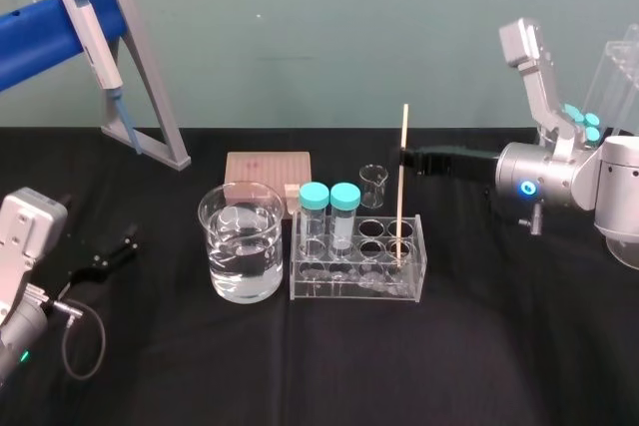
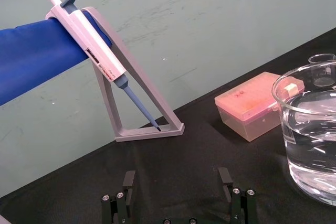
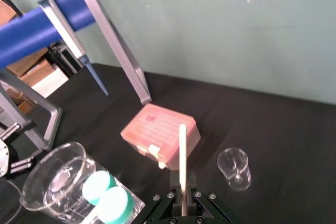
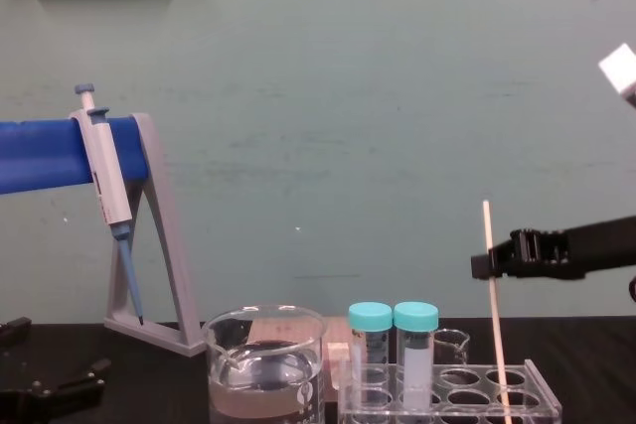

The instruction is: Hold the thermometer with one hand and immerse one end into the beaker, then reinsert it into the test tube rack.

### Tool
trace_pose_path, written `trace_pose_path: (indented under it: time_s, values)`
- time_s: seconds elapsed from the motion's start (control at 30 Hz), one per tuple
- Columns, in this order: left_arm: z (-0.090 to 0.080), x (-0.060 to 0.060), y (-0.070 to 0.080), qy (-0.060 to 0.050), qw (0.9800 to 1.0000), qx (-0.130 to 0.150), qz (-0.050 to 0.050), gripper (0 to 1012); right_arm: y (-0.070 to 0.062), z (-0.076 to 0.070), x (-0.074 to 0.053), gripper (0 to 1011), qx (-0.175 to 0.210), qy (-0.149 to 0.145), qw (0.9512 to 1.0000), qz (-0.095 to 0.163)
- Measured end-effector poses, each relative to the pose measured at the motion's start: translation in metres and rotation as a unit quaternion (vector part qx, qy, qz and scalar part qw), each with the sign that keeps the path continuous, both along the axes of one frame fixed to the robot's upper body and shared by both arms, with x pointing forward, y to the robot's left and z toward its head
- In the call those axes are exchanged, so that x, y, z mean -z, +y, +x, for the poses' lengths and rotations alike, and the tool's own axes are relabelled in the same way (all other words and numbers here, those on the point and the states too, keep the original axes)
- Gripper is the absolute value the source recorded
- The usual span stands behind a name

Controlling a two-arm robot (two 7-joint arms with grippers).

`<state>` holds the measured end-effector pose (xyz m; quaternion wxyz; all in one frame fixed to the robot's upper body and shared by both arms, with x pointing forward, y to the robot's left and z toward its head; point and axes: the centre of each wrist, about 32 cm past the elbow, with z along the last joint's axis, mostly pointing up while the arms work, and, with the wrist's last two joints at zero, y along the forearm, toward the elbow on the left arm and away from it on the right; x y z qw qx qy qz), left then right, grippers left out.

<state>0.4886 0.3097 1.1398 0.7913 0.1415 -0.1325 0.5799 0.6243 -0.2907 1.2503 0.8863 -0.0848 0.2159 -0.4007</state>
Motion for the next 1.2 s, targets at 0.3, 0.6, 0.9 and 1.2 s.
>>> trace_pose_path:
  time_s: [0.3, 0.6, 0.9, 1.2]
  values:
    - [0.000, 0.000, 0.000, 0.000, 1.0000, 0.000, 0.000, 1004, -0.001, -0.014, -0.012, 48, 0.000, -0.057, 0.9984, -0.005]
    - [0.000, 0.000, 0.000, 0.000, 1.0000, 0.000, 0.000, 1004, -0.004, -0.033, -0.040, 48, -0.007, -0.155, 0.9879, -0.009]
    - [0.000, 0.000, 0.000, 0.000, 1.0000, 0.000, 0.000, 1004, 0.006, -0.039, -0.075, 47, -0.032, -0.226, 0.9736, 0.013]
    - [0.000, 0.000, 0.000, 0.000, 1.0000, 0.000, 0.000, 1004, 0.040, -0.036, -0.094, 48, -0.082, -0.258, 0.9625, 0.017]
